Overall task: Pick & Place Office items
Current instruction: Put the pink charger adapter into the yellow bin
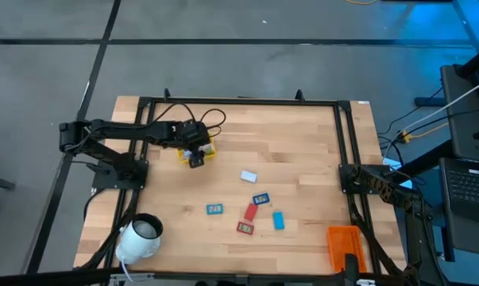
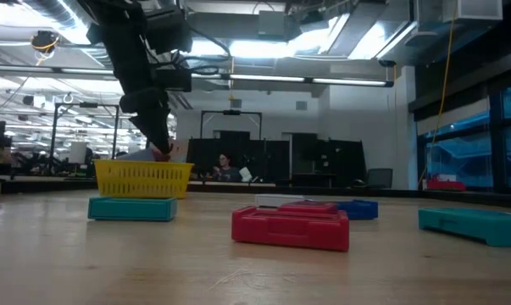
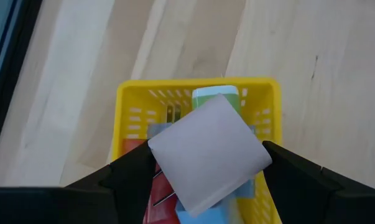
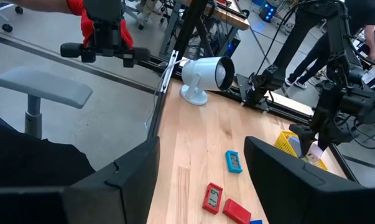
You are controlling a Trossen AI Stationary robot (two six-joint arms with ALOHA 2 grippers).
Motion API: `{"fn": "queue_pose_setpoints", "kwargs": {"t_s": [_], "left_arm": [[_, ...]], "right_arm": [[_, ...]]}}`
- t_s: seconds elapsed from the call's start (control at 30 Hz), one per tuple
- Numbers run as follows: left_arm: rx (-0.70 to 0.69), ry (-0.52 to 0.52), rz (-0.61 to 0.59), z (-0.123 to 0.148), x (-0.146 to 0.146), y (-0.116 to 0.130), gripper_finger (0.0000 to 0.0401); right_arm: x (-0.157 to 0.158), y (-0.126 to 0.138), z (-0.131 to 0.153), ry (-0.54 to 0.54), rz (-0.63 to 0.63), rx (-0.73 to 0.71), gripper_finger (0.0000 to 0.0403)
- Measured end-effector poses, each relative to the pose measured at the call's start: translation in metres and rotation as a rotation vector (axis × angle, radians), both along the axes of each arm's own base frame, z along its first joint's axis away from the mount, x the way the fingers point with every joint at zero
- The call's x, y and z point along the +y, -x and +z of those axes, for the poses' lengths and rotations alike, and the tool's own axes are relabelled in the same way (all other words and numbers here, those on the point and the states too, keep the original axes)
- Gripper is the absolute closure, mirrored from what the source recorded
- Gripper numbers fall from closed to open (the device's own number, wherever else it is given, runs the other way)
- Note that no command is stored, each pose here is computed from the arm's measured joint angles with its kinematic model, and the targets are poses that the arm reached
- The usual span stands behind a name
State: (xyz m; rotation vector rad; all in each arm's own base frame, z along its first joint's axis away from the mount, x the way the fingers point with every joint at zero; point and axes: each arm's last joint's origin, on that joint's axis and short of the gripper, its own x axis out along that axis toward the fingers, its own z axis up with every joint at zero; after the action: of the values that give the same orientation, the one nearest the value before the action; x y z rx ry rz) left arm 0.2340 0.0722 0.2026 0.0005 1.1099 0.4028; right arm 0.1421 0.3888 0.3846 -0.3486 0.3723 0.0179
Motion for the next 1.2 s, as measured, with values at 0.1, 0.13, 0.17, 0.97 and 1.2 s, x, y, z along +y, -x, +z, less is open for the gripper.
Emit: {"fn": "queue_pose_setpoints", "kwargs": {"t_s": [0.1,0.13,0.17,0.97,1.2], "left_arm": [[-0.002,-0.007,0.003,0.000,0.000,0.000,0.0139],[-0.003,-0.007,0.003,0.000,0.000,0.000,0.0139],[-0.002,-0.008,0.002,0.000,0.000,0.000,0.0139],[0.067,0.006,-0.006,0.006,-0.001,0.003,0.0104],[0.091,-0.041,0.002,0.016,-0.001,0.002,0.0102]], "right_arm": [[0.000,0.000,0.000,0.000,0.000,0.000,0.0164],[0.000,0.000,0.000,0.000,0.000,0.000,0.0164],[0.000,0.000,0.000,0.000,0.000,0.000,0.0164],[0.000,0.000,0.000,-0.001,0.000,0.000,0.0164],[0.000,0.000,0.000,-0.003,0.001,0.002,0.0164]]}}
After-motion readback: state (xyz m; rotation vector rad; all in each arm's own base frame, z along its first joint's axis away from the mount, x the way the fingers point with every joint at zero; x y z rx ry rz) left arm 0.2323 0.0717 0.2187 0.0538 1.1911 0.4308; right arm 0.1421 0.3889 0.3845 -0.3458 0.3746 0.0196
